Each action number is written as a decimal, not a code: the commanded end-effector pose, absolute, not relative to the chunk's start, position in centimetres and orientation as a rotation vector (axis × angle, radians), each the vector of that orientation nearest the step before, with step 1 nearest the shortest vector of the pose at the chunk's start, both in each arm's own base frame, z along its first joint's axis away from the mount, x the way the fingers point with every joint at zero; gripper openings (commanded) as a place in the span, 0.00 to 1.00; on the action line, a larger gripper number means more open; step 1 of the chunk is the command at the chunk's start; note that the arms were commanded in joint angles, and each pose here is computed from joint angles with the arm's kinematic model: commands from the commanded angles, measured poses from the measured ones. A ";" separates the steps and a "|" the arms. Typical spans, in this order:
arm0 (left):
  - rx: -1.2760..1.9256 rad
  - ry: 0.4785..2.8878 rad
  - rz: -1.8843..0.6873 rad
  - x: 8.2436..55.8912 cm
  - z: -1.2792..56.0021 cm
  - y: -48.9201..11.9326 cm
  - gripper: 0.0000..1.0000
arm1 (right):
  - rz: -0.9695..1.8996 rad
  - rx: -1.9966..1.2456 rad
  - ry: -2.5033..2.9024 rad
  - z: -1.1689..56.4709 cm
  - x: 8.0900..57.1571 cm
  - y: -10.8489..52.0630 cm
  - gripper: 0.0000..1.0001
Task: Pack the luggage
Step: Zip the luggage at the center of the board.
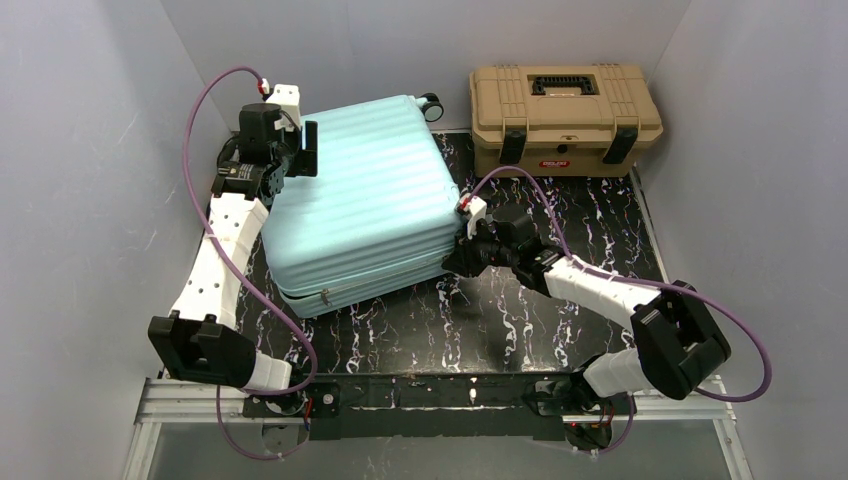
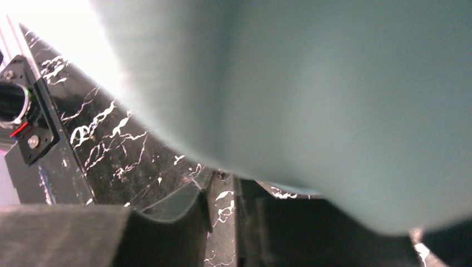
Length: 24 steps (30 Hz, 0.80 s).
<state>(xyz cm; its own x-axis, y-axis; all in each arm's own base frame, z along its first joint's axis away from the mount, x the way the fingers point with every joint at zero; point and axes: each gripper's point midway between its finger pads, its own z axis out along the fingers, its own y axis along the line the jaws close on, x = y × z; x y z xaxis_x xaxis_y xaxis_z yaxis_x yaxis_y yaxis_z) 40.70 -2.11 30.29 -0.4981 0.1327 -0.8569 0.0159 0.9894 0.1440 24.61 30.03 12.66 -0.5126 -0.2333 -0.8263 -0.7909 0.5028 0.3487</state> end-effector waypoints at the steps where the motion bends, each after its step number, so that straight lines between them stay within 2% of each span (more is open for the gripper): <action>1: 0.097 2.062 0.114 39.9 31.7 -2.3 0.70 | 0.893 -0.786 1.826 16.5 28.2 31.5 0.15; 3: 0.099 2.055 0.099 39.8 32.0 -2.6 0.70 | 0.871 -0.771 1.823 16.7 28.6 31.3 0.01; 7: 0.178 2.005 -0.042 38.9 33.6 -4.8 0.69 | 0.824 -0.744 1.842 16.6 29.4 30.6 0.01; 11: 0.324 1.838 -0.322 36.4 36.9 -9.4 0.70 | 0.763 -0.704 1.886 16.1 30.3 28.6 0.01; 13: 0.373 1.833 -0.456 35.3 37.1 -11.6 0.68 | 0.732 -0.705 1.901 15.8 30.5 27.8 0.01; 18: 0.529 1.904 -0.691 32.6 33.0 -16.4 0.65 | 0.681 -0.702 1.924 15.3 31.2 26.1 0.01; 24: 0.739 1.987 -0.724 29.5 27.6 -18.7 0.62 | 0.653 -0.731 1.927 14.9 31.5 24.8 0.01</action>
<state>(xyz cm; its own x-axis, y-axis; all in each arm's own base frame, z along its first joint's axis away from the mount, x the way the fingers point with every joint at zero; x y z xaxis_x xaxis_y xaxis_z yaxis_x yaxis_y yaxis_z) 32.26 -16.90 30.77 -0.4067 0.1203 -0.9056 0.6395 0.7454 -0.1882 27.89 27.21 12.36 -0.4763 -0.2344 -0.8475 -0.7603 0.5938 0.2631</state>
